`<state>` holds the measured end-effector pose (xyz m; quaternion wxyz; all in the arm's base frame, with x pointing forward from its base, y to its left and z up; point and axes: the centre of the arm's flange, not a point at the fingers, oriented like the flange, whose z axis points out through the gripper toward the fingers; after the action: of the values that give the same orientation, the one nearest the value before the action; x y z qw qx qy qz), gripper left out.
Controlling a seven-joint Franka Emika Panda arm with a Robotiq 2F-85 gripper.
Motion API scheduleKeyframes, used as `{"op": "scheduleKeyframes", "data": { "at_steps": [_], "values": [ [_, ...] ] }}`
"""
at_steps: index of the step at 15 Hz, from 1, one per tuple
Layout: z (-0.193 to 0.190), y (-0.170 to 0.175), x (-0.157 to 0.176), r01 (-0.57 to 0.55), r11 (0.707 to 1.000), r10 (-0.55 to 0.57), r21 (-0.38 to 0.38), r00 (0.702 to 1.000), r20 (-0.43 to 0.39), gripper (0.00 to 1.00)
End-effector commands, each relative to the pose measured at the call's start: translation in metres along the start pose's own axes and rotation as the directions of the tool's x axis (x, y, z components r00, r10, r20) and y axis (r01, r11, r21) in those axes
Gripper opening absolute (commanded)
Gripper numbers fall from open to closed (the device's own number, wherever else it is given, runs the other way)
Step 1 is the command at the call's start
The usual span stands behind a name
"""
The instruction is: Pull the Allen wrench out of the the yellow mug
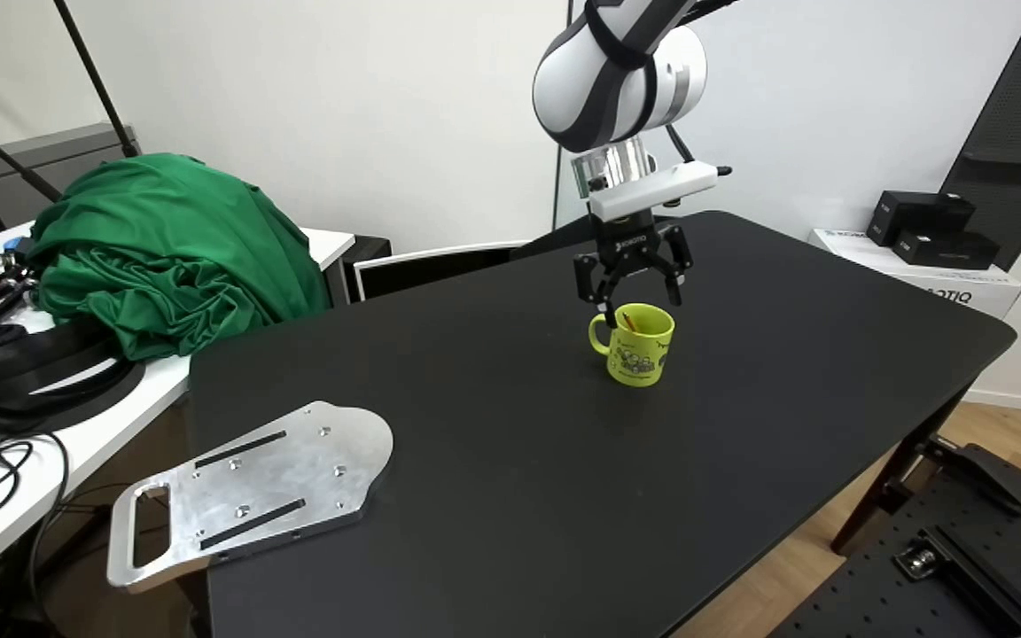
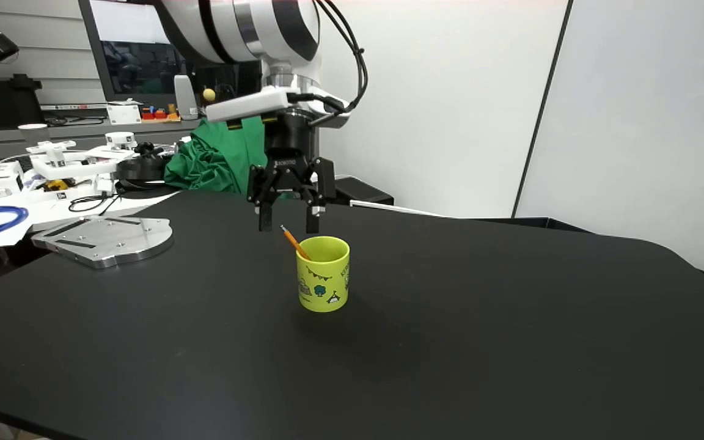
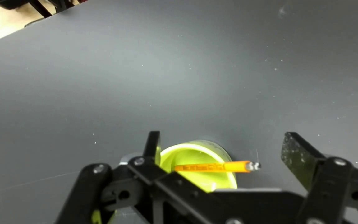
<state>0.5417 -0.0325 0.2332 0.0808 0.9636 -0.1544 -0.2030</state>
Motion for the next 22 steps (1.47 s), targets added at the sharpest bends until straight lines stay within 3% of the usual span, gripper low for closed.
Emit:
{"op": "scheduleKeyframes", "data": {
  "at_steps": [1, 6, 16, 17, 18, 22],
  "values": [
    [0.011, 0.012, 0.007, -0.031, 0.999, 0.029, 0.026, 0.997, 0.067, 1.00],
    [0.027, 0.021, 0.015, -0.066, 0.995, 0.056, 0.069, 0.990, 0.133, 1.00],
    [0.014, 0.024, 0.036, -0.111, 0.985, 0.097, 0.130, 0.989, 0.111, 1.00],
    [0.012, 0.025, 0.037, -0.112, 0.984, 0.098, 0.138, 0.989, 0.111, 0.92],
    [0.011, 0.026, 0.038, -0.117, 0.983, 0.102, 0.143, 0.989, 0.112, 0.73],
    [0.009, 0.032, 0.039, -0.135, 0.978, 0.117, 0.161, 0.986, 0.116, 0.45]
  ]
}}
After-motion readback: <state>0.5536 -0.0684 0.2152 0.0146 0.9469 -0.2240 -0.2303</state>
